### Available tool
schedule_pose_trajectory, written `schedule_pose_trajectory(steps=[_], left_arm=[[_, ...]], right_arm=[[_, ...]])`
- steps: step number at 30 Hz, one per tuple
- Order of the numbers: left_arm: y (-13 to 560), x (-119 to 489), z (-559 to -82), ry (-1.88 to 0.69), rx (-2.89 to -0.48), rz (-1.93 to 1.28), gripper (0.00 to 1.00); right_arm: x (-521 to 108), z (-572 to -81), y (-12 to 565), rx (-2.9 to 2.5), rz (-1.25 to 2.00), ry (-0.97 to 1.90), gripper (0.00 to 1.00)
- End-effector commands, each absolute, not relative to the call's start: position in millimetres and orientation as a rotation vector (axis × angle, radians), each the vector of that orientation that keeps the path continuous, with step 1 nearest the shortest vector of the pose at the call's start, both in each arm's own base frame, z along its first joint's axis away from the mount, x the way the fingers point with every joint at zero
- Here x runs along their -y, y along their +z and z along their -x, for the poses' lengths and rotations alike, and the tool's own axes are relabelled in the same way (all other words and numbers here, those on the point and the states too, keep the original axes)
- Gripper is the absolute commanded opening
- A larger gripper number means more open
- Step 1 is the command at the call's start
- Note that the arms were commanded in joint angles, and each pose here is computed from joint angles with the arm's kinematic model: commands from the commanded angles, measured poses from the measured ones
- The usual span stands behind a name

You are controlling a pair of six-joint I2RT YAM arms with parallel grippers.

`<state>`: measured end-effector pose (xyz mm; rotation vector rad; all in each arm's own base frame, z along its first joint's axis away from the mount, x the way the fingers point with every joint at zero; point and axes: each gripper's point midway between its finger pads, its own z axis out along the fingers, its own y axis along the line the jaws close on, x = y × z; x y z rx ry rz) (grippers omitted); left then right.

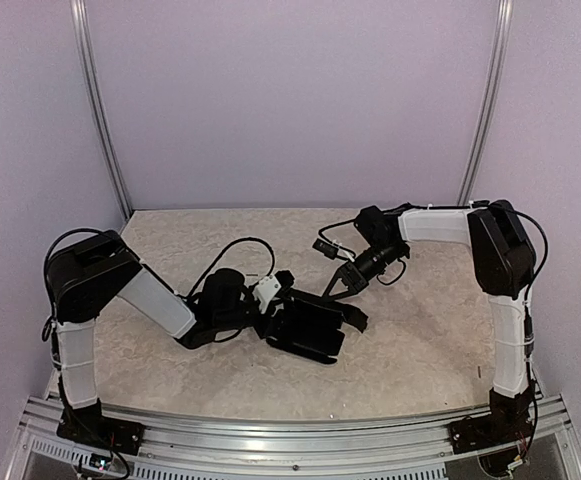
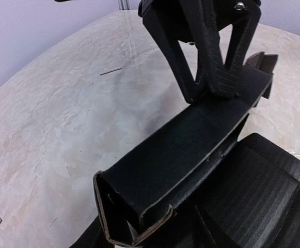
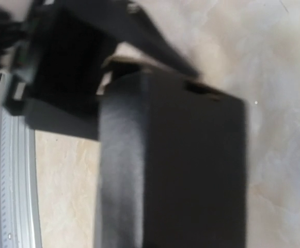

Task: Fold the paper box

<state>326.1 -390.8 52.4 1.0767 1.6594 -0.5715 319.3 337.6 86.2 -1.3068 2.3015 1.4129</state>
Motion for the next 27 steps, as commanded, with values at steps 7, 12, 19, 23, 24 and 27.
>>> schedule_pose_trajectory(steps=[7, 12, 19, 23, 24, 27], left_arm=[[74.3, 375.0, -303.5, -0.648, -1.659, -1.097, 0.48], [65.6, 373.5, -295.0, -0.681, -1.696, -1.131, 0.49], [62.9, 365.3, -299.7, -0.652, -1.722, -1.060, 0.39], [58.9, 369.7, -310.0, -0.620, -1.721, -1.049, 0.30], [57.4, 370.2, -312.1, -0.612, -1.721, -1.045, 0.28], [58.2, 372.3, -316.3, -0.605, -1.711, -1.042, 0.24]], right_arm=[[-334.5, -320.9, 77.5, -2.330, 1.312, 1.372, 0.22], [-334.1, -320.2, 79.5, -2.327, 1.314, 1.369, 0.22], [-334.7, -318.9, 79.0, -2.325, 1.313, 1.378, 0.22], [-333.7, -317.7, 80.1, -2.327, 1.312, 1.378, 0.22], [-333.6, -317.5, 80.6, -2.325, 1.312, 1.379, 0.22], [-332.9, -316.7, 81.0, -2.325, 1.307, 1.385, 0.23]])
